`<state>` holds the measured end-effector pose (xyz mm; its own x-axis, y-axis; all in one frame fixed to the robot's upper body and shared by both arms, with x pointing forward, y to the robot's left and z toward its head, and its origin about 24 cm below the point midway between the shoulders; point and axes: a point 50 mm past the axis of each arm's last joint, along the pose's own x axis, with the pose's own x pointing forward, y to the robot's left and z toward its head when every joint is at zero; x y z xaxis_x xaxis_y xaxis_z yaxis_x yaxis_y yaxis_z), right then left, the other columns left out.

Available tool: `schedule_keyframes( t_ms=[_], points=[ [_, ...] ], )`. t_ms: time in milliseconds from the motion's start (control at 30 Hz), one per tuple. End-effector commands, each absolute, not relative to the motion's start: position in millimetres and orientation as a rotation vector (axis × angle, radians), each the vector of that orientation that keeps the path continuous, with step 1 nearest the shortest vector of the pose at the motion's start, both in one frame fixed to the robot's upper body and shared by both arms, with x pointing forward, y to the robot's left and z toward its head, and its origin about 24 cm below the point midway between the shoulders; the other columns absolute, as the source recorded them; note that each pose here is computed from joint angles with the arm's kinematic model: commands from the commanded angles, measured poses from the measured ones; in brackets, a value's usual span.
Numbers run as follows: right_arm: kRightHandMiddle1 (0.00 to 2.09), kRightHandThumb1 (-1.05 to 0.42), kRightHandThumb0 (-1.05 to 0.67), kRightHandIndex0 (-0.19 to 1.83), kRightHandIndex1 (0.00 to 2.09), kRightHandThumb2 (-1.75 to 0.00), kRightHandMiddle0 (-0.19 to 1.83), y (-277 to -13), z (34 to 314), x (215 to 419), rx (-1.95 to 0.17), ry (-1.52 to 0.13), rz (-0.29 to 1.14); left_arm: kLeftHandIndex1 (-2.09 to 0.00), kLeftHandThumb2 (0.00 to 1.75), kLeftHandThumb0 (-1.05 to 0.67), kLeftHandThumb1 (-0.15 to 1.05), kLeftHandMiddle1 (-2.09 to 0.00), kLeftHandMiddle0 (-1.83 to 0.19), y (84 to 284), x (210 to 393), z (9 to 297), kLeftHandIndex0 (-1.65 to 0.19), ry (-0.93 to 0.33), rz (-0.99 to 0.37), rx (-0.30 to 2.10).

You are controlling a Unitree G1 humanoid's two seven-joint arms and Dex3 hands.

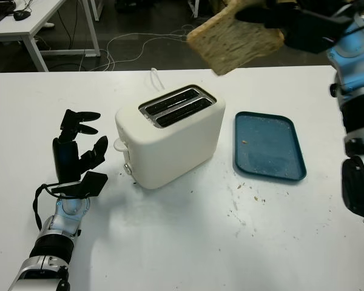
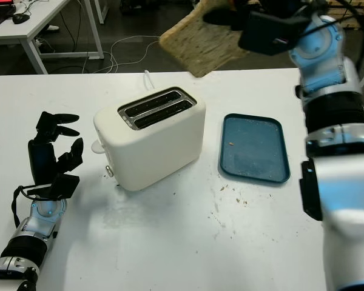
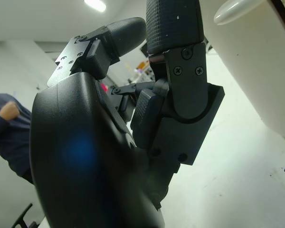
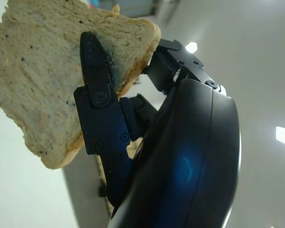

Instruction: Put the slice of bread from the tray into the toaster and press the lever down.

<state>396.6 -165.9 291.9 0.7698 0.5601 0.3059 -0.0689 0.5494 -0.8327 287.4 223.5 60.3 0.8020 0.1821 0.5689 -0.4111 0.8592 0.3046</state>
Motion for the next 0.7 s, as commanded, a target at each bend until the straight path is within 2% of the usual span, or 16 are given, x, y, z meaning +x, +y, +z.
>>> schedule_keyframes(
  t_ms=[0,333,667],
  points=[
    [1.75,-0.92,-0.57,1.06,1.75,-0.31,0.85,-155,302,396,-0.913,-0.638,0.44,-1.23,0.57,-1.05,0.92,-1.46,-0.47,222.0,290.6,66,-0.32,-0.579,0.33,0.427],
    [1.75,-0.92,-0.56,1.14,1.75,-0.33,0.92,-132,294,395,-0.93,-0.641,0.552,-1.22,0.56,-1.05,0.92,-1.45,-0.47,221.5,291.3,67,-0.32,-0.589,0.323,0.432],
    [1.75,-0.92,-0.5,1.13,1.75,-0.35,0.91,-123,286,394,-0.957,-0.587,0.629,-1.22,0.56,-1.05,0.92,-1.45,-0.48,220.7,291.0,66,-0.33,-0.58,0.323,0.425]
  ],
)
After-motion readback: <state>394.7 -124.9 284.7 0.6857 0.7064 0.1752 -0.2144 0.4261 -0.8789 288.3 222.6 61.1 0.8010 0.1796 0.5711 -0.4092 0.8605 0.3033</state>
